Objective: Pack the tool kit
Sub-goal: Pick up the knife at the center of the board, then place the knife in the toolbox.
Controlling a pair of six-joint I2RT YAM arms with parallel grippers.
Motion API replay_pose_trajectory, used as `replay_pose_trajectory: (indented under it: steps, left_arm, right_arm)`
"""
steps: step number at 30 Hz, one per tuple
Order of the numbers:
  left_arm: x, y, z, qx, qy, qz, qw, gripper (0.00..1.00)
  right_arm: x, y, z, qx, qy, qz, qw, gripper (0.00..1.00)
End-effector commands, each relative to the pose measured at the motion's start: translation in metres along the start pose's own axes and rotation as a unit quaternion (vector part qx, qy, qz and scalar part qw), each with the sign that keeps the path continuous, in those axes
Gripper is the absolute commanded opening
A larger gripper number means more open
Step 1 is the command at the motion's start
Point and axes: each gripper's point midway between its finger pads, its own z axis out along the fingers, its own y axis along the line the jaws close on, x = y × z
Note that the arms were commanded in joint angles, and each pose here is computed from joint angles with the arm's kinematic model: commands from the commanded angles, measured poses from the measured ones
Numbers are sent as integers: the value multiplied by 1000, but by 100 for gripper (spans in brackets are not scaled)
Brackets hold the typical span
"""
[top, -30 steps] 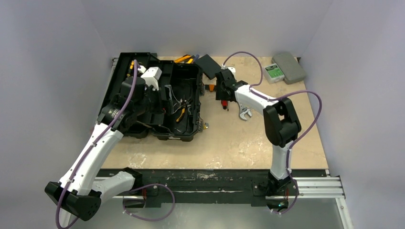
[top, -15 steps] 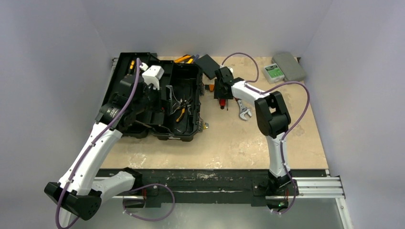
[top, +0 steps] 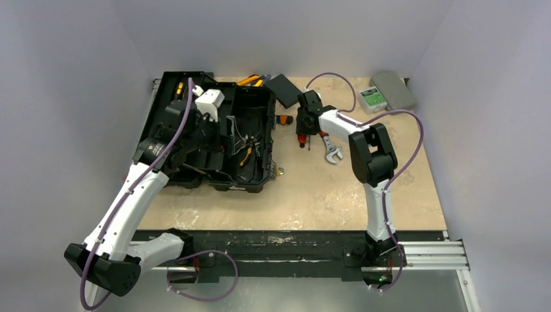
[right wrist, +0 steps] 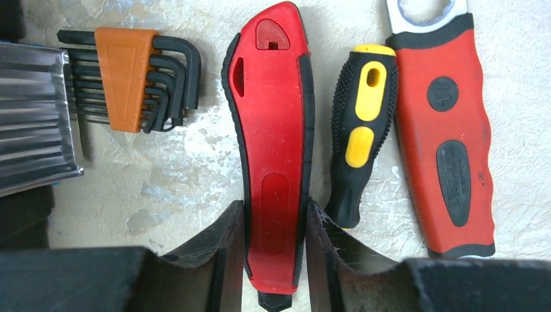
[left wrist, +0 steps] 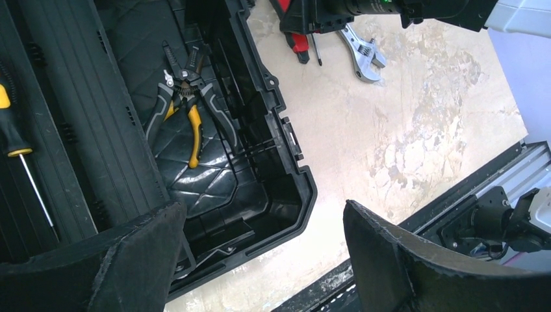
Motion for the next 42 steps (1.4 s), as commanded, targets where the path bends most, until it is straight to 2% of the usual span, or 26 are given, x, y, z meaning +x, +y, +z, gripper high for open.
replay_pose_trajectory:
  steps: [1,6,12,15,24,31,36,42]
  left_arm:
    - [-3,-7,-2,23,-15,3,1000,88]
    - [3,-19,1,55,-3,-25,998,87]
    - [5,-26,-2,70,4,-43,997,87]
    - [2,-20,-11,50,1,-27,998,87]
    - [-5,15,-42,-55,-34,44,997,87]
    - [-5,32,-56,-101,-81,57,990,87]
    - [-4,33,-60,-100,-116,54,987,87]
    - [-3,32,-66,-97,-129,55,985,86]
  right_arm:
    - [13,-6,-15,-15,15,2,1000,10]
    - [-5,-4,-61,-43,-29,6,999,2]
    - [-14,8,-121,-113,-71,2,991,2]
    - [-15,8,-141,-129,-83,-2,988,3]
    - [-15,52,-199,-257,-88,26,962,4]
    - [-17,89,-228,-306,-105,42,945,4]
    - [-18,111,-236,-327,-119,56,936,4]
    - [-15,141,-238,-357,-117,69,924,5]
